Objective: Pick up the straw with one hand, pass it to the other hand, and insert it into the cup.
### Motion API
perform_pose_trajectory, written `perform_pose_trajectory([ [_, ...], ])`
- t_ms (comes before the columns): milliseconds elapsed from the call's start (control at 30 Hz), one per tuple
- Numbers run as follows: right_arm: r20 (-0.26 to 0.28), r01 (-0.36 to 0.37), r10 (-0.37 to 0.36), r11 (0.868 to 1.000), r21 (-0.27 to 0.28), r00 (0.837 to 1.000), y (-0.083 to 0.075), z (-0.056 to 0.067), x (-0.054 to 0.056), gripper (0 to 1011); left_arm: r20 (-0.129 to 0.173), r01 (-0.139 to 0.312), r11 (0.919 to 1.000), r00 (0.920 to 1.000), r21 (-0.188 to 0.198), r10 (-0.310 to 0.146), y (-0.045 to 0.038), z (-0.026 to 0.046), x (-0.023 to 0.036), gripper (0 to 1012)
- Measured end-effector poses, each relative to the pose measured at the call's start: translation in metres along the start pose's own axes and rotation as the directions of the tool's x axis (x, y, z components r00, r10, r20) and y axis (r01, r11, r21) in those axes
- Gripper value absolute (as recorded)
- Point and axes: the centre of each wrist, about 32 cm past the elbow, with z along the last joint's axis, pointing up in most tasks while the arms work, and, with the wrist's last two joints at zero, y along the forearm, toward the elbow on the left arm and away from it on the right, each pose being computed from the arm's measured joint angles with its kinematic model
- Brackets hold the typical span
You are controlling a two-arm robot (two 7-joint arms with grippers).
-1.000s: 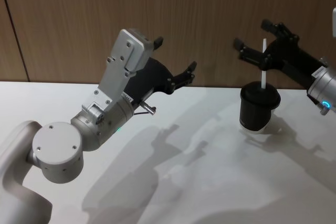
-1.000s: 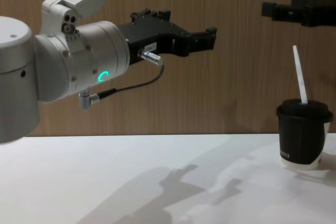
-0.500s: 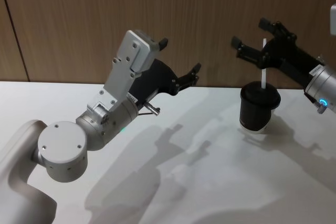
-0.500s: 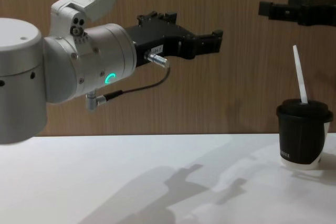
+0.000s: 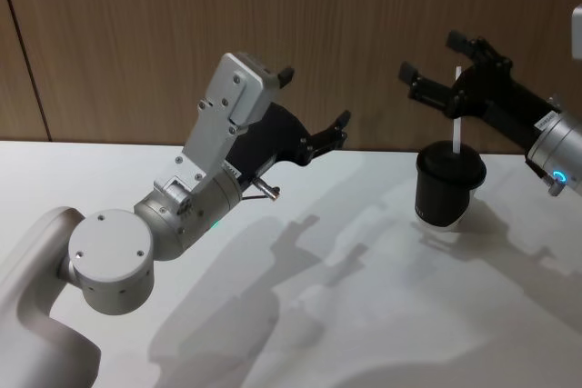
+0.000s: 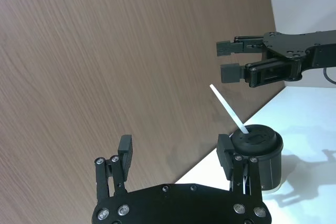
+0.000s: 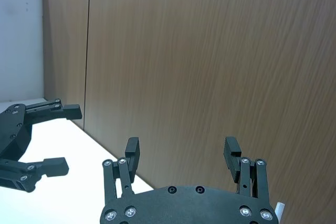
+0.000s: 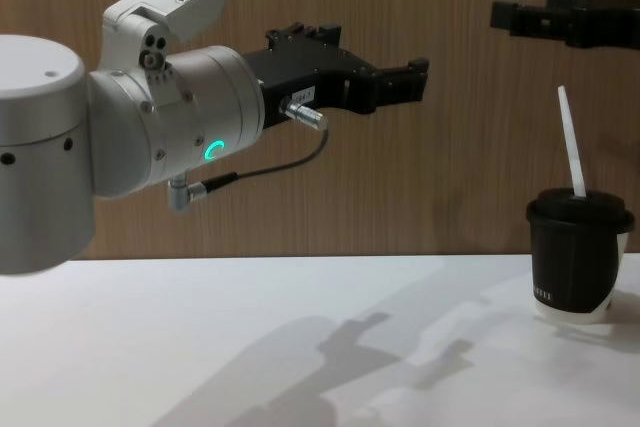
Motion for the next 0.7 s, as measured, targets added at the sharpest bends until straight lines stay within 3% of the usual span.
perform_pose_trajectory([
  [700,-0.004,-0.002,0.002,1.000,0.001,1.000,0.0006,-0.0001,0.0001,1001,0.000,0.002,1.0000,1.0000,0.000,-0.002,-0.0007,-0.0001,-0.0004,1003],
])
